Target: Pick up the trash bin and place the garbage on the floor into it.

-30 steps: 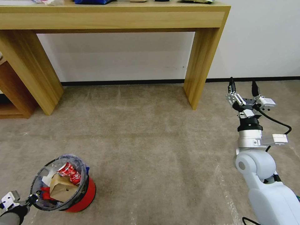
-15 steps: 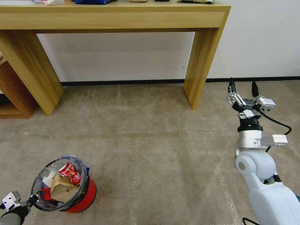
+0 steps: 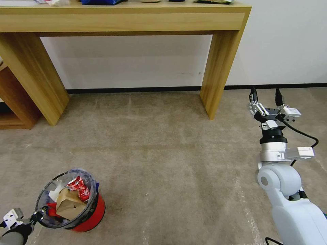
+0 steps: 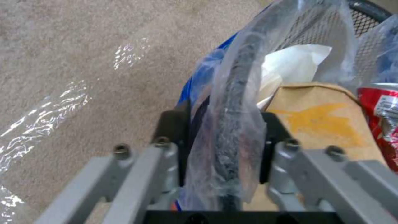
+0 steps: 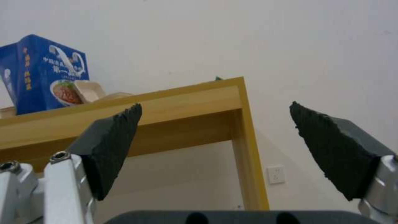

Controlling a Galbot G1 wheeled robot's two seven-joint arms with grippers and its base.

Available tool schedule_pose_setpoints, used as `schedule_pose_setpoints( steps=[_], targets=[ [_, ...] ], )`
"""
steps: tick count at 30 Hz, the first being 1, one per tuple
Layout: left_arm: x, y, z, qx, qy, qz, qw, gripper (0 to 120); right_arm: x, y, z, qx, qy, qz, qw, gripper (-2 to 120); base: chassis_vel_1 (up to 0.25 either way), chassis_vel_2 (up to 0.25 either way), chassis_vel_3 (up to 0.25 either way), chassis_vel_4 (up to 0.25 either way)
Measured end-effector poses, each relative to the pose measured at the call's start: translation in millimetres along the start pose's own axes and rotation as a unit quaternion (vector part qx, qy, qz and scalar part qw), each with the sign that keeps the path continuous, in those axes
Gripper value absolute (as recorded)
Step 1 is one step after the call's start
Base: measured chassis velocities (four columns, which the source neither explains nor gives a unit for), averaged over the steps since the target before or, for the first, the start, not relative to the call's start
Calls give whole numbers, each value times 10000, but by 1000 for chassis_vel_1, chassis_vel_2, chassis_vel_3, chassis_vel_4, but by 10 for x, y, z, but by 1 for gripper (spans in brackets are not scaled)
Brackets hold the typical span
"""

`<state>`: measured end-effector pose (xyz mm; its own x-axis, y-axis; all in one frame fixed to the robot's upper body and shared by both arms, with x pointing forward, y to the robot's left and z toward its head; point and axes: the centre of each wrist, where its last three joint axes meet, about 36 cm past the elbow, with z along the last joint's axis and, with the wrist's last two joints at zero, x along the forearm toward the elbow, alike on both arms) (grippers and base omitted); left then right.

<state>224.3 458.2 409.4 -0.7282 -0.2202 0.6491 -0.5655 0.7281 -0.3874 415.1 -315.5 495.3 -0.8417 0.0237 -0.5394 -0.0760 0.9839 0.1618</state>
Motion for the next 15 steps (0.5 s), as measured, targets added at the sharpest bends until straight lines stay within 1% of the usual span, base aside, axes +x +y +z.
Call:
schedule_pose_setpoints(
  steps=[1,2,3,4,6,7,8,9,10,12,13,15],
  targets=[
    [16,-8,-2,-10,-11,9,10000,46,1,-1,3,-2,-2,3,10000,90,0,0,0,0],
    [25,-12,-3,-17,-16,12,10000,49,2,-1,5,-4,-2,4,10000,90,0,0,0,0],
    [40,-18,-4,-26,-27,18,10000,56,5,1,12,-10,2,9,10000,90,0,0,0,0],
    [40,-18,-4,-26,-27,18,10000,56,5,1,12,-10,2,9,10000,90,0,0,0,0],
    [60,-29,-10,-39,-48,28,10000,68,9,2,18,-14,3,8,10000,90,0,0,0,0],
    [60,-29,-10,-39,-48,28,10000,68,9,2,18,-14,3,8,10000,90,0,0,0,0],
    [66,-33,-11,-41,-54,33,10000,71,10,2,18,-13,4,7,10000,90,0,0,0,0],
    [74,-40,-13,-42,-64,41,10000,78,11,-1,19,-8,4,3,10000,90,0,0,0,0],
    [74,-40,-13,-42,-64,41,10000,78,11,-1,19,-8,4,3,10000,90,0,0,0,0],
    [93,-54,-10,-43,-80,58,9999,89,13,-6,20,-1,5,-1,10000,90,0,0,0,0],
    [93,-54,-10,-43,-80,58,9999,89,13,-6,20,-1,5,-1,10000,90,0,0,0,0],
    [114,-69,-6,-47,-95,79,9999,95,15,-7,20,2,5,-5,10000,90,0,0,0,0]
  ],
)
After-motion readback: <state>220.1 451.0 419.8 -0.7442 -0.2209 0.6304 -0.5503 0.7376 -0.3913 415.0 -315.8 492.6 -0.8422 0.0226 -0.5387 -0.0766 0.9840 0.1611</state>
